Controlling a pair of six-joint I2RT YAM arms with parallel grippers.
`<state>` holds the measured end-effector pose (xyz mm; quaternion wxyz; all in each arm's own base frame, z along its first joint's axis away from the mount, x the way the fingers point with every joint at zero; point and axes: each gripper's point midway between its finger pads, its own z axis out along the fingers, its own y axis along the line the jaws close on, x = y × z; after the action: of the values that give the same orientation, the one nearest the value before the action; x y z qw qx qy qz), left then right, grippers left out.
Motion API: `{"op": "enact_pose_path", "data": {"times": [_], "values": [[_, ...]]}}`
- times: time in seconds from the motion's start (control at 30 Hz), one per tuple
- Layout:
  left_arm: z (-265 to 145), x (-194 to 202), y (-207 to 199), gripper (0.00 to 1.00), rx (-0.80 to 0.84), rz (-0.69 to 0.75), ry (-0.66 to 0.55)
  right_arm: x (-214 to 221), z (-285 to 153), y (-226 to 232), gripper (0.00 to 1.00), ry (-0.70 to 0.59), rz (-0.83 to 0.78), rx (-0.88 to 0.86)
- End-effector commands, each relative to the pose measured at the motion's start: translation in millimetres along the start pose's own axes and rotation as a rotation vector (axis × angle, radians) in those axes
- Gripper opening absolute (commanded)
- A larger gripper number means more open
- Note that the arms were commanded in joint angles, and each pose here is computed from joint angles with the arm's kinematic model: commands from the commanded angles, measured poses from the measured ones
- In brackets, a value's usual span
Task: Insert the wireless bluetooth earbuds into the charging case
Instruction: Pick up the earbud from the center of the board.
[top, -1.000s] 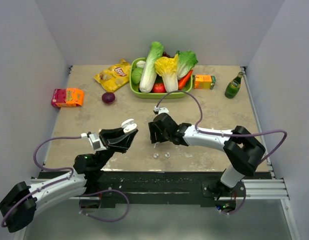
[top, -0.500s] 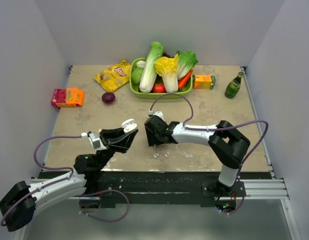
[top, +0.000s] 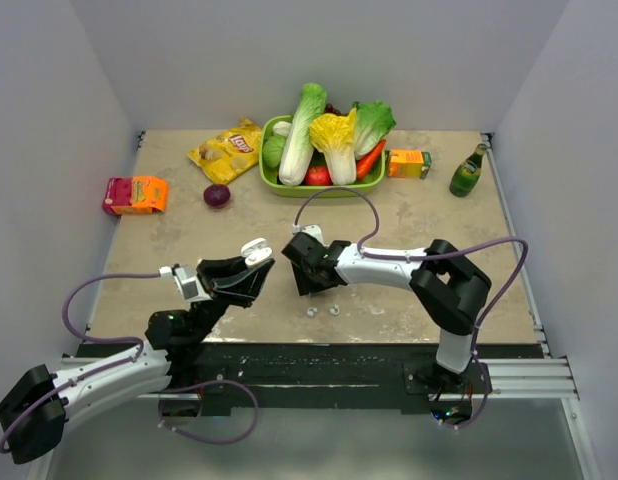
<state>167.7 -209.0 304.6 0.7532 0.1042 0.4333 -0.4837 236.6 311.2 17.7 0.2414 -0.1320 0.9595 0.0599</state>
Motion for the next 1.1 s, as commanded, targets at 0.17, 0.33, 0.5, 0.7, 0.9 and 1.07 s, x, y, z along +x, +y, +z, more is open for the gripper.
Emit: {"op": "enact_pose_path", "data": {"times": [0.17, 0.33, 0.5, 0.7, 0.9, 1.07], "values": [[-27.6, 30.0, 8.8, 0.0, -0.023, -0.02, 0.067, 26.8, 3.9, -10.3, 0.59, 0.172, -0.076, 0.113], [-29.2, 28.8, 7.7, 0.0, -0.021, -0.024, 0.062, 29.8, 5.5, -5.3, 0.58, 0.193, -0.067, 0.105], [-29.4, 27.2, 6.2, 0.0, -0.02, -0.027, 0.057, 31.4, 3.0, -1.1, 0.51, 0.205, -0.048, 0.085], [-30.4, 26.4, 5.7, 0.0, -0.02, -0.028, 0.054, 38.2, 0.7, -2.6, 0.45, 0.212, -0.03, 0.074], [-30.5, 27.6, 4.8, 0.0, -0.018, -0.029, 0.058, 44.7, 1.0, -5.7, 0.39, 0.215, -0.018, 0.067], [-30.2, 27.0, 4.8, 0.0, -0.019, -0.03, 0.056, 43.4, 1.9, -4.9, 0.34, 0.208, -0.019, 0.063]]}}
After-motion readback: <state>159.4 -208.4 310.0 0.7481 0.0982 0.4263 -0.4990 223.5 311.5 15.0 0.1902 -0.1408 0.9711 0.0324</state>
